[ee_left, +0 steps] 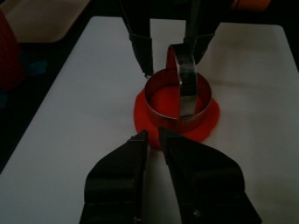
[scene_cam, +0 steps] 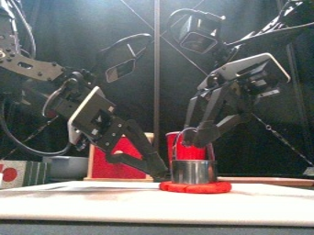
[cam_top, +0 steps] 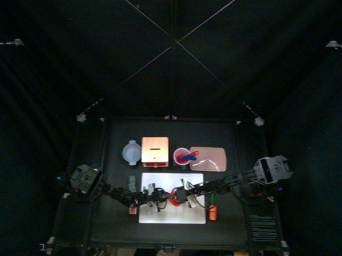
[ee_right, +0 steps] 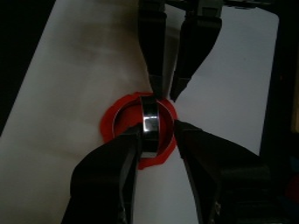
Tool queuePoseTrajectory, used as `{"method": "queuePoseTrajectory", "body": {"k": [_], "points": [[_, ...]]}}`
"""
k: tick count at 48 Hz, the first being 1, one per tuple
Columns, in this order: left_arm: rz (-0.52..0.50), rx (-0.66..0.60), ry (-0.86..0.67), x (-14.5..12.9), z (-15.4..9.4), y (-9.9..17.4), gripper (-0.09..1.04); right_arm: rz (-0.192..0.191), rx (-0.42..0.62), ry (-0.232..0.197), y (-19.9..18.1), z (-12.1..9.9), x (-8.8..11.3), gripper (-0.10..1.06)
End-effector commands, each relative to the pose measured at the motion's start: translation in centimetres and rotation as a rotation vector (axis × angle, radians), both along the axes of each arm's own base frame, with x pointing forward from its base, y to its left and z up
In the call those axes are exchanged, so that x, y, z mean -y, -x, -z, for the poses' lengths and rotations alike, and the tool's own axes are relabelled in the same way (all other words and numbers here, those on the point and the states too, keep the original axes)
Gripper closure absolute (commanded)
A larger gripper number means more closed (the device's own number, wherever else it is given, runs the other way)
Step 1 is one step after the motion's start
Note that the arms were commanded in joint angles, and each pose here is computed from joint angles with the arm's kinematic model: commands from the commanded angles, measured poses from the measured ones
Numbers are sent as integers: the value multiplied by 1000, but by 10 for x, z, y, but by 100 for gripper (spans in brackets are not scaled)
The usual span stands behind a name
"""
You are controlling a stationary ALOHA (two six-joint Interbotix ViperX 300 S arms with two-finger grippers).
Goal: Get the cutter from the drawer then cut the dough then place the extra dough in the bowl
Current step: Cut the dough
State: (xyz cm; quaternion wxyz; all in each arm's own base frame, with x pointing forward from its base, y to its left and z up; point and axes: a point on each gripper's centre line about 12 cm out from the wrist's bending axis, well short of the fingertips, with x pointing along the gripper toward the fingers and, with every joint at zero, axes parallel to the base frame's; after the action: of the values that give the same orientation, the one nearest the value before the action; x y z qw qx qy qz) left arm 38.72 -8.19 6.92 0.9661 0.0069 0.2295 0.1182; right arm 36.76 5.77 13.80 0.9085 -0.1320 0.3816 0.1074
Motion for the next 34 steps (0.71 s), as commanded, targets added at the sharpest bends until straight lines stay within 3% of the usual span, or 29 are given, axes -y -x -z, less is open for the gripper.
{"method": "queuePoseTrajectory", "body": {"k": [1,14,34], "points": [[-1,19,9,1,-6,-7,33,-4,56,-11,-5,-19,-3,23],[15,-53,38,5,10,-12,33,-9,55,-3,-10,-25,-6,23],[6,-65,47,3,11,-10,33,-7,4,22,-9,-20,-4,25]]}}
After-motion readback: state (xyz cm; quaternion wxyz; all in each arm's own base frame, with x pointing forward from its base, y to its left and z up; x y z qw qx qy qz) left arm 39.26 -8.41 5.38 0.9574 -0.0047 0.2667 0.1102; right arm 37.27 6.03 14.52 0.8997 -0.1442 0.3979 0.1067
